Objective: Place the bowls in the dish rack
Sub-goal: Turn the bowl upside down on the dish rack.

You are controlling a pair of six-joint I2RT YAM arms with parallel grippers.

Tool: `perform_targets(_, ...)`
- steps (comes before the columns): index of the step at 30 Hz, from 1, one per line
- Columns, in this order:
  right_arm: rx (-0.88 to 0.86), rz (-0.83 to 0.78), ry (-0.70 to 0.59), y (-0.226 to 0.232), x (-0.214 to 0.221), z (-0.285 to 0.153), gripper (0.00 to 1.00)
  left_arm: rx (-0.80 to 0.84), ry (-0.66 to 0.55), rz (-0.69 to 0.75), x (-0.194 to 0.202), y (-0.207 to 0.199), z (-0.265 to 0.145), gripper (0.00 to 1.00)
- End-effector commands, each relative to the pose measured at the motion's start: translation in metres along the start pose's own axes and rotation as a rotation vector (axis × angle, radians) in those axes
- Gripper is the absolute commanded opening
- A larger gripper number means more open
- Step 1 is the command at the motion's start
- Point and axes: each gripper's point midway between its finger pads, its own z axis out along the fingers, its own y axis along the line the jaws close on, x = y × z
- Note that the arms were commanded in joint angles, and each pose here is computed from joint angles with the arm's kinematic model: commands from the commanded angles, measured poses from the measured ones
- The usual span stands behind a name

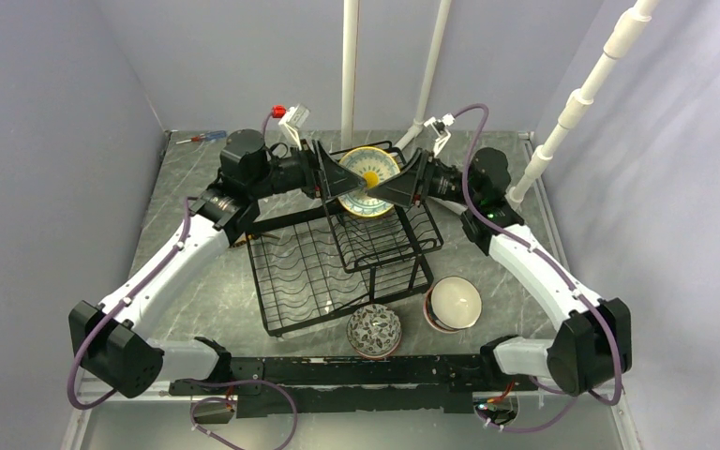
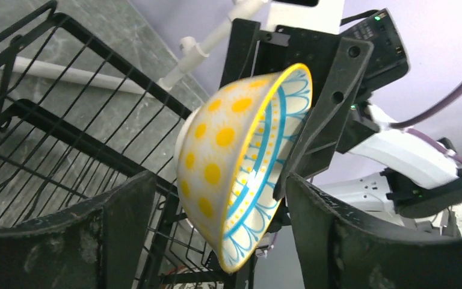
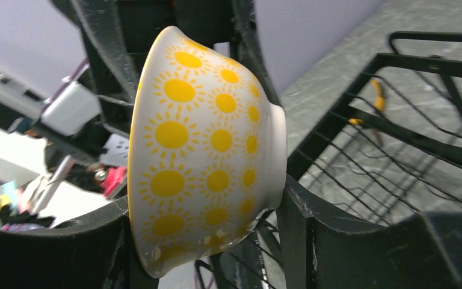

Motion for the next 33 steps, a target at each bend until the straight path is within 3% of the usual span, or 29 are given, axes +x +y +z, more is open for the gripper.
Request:
perform_targets(1,0.223,-0.129,-0.041,-0.02,-0.02,-0.012,0.0,-0.054,-0.046,0.017,-0.014,0.004,-0.006,0.87)
perform_targets(5,0.345,-0.121,-0.037,-0.037,-0.021,-0.021,0.0,-0.068,-0.054,0.001,-0.017,0.012,-0.008,0.94)
perform_targets(17,0.714,-0.233,0.022,-0.068,-0.039,-0.054,0.0,-0.307,-0.138,0.013,-0.036,0.052,-0.047,0.95)
perform_targets(33,0.999,-0.366,0.143,-0.085,-0.037,-0.036,0.0,-0.699,-0.176,0.031,-0.023,0.106,-0.104,0.95)
